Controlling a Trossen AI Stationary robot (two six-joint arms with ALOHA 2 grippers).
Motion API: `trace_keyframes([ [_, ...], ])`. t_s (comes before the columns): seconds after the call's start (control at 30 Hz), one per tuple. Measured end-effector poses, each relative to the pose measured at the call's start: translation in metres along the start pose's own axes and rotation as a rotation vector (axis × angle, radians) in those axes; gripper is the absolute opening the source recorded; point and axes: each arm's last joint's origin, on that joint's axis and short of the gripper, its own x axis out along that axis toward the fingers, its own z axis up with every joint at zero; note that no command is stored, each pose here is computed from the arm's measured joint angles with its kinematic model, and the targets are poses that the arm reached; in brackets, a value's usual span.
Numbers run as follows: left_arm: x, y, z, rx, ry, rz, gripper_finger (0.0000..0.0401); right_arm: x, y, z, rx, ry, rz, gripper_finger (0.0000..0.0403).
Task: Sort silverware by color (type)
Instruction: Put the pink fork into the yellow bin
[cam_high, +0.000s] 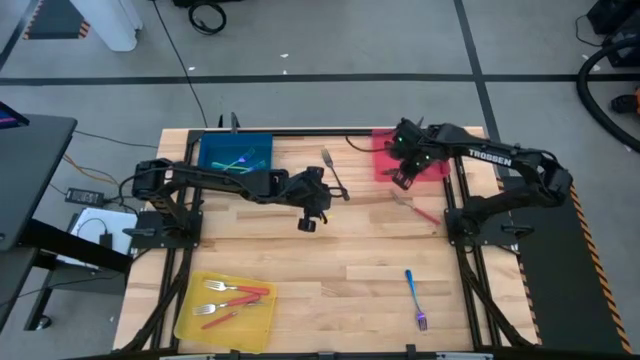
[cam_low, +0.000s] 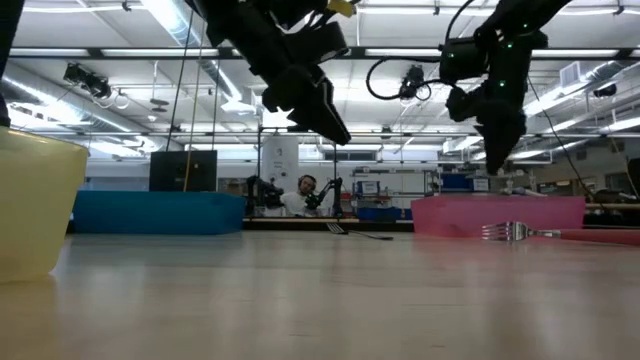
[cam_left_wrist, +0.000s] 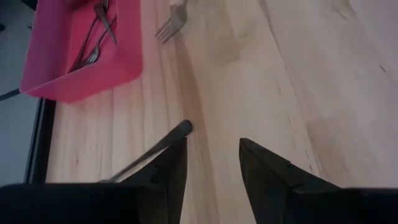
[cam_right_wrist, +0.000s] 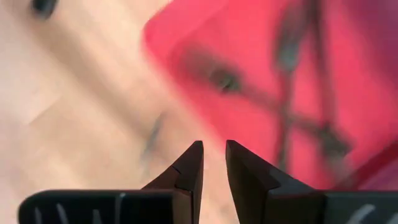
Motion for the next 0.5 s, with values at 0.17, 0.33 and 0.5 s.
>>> trace_keyframes([
  [0.17,0.0,0.0,-0.001,-0.013,0.01,-0.003,0.0145,0.002,0.013,-0.015,0.056,0.146,0.061,0.0077],
  [0.33,0.0,-0.001,-0.003,-0.019,0.036,-0.013,0.0144,0.019,0.026,-0.031,0.038,0.223,0.065,0.0078],
  [0.5,0.0,-0.001,-0.004,-0.043,0.042,-0.015,0.0144,0.032,0.035,-0.041,0.046,0.227,0.063,0.0078],
])
